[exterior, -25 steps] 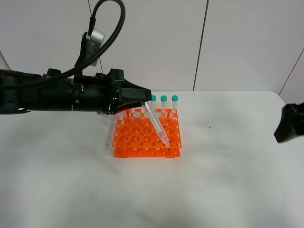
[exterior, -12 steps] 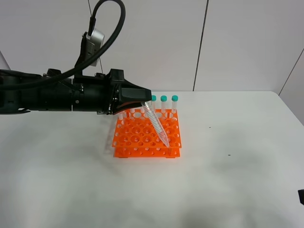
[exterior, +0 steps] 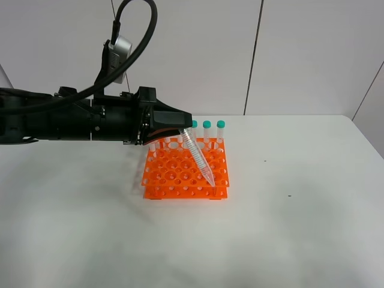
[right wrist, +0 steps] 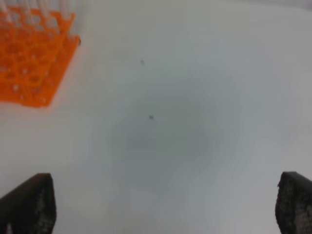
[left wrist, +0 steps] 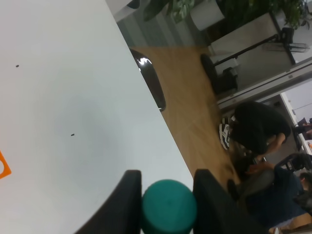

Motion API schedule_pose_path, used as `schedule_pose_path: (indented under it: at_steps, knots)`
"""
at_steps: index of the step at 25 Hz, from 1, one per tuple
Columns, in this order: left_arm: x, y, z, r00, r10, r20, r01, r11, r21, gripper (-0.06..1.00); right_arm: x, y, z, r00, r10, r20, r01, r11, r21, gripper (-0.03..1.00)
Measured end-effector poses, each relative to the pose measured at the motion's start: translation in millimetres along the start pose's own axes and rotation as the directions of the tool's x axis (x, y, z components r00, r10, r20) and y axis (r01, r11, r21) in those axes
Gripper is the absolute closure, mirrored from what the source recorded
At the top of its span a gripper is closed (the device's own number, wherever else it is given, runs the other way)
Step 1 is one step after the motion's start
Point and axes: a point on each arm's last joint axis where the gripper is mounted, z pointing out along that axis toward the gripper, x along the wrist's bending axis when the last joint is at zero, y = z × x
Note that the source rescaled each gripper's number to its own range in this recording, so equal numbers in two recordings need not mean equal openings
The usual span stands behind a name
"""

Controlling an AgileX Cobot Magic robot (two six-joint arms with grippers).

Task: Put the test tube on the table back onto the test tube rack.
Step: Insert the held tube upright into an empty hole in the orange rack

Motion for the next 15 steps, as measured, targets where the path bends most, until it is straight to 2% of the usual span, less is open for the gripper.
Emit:
schedule_pose_path:
  at_steps: [9, 15]
  knots:
    - [-3.2, 1.0, -2.4, 1.0, 0.006, 0.007, -0.005, 1.0, -0.006, 0.94, 0.0, -0.1, -0.1, 1.0, -0.001, -0.001, 0.001, 1.0, -0.001, -0.03]
    - [-29.2, 11.5, -27.6, 0.996, 0.089, 0.002, -0.088, 0.991, -0.101, 0.94, 0.1, -0.1, -0.1, 1.0, 0.0, -0.003, 0.0, 1.0, -0.001, -0.03]
